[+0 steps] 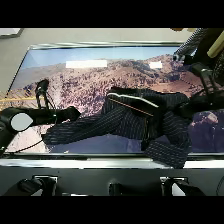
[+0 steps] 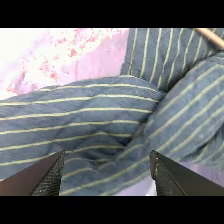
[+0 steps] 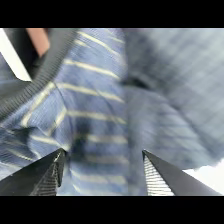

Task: Fold the clothes and pants, and hang the long-sleeved shirts on hangers.

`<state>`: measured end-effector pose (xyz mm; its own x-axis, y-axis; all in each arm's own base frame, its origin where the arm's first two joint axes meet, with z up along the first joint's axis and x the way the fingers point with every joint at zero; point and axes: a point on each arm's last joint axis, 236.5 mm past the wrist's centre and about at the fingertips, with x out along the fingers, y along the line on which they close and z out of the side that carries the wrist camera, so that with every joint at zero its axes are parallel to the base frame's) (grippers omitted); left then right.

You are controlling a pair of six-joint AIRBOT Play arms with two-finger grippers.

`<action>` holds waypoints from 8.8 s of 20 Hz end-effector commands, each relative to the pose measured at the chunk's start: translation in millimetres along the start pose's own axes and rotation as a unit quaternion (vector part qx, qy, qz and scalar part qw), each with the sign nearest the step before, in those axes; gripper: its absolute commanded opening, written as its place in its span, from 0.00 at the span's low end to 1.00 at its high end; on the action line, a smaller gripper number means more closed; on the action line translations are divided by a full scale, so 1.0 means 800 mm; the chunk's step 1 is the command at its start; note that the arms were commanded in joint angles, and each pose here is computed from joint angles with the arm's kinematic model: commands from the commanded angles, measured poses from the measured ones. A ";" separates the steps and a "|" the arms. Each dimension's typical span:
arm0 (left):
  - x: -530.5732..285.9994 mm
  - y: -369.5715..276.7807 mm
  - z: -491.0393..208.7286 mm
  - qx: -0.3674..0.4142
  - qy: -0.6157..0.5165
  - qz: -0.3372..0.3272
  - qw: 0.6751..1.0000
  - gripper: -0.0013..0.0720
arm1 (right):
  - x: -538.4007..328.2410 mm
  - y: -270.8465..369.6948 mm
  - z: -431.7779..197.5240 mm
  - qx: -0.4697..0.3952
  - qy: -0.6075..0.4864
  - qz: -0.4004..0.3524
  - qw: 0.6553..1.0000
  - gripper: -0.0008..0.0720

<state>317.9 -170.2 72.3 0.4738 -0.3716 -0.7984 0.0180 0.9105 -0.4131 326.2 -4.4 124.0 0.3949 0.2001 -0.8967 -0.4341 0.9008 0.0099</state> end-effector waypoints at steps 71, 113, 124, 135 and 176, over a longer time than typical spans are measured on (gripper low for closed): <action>-0.047 0.134 0.065 0.103 -0.073 0.144 0.982 0.04 | -0.094 -0.102 -0.039 0.166 -0.052 -0.184 0.967 0.04; -0.047 0.134 0.065 0.103 -0.073 0.144 0.982 0.04 | -0.094 -0.102 -0.039 0.166 -0.052 -0.184 0.967 0.04; -0.047 0.134 0.065 0.103 -0.073 0.144 0.982 0.04 | -0.094 -0.102 -0.039 0.166 -0.052 -0.184 0.967 0.04; -0.047 0.134 0.065 0.103 -0.072 0.144 0.982 0.04 | -0.094 -0.102 -0.039 0.166 -0.052 -0.184 0.967 0.04; -0.047 0.134 0.065 0.103 -0.073 0.144 0.982 0.04 | -0.094 -0.102 -0.039 0.166 -0.052 -0.184 0.967 0.04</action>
<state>348.1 -49.7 80.7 0.6048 -0.0773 -0.7926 0.0353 0.9969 -0.0703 306.5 -104.8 176.2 0.5593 -0.1351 -0.8179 0.0274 0.9891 -0.1447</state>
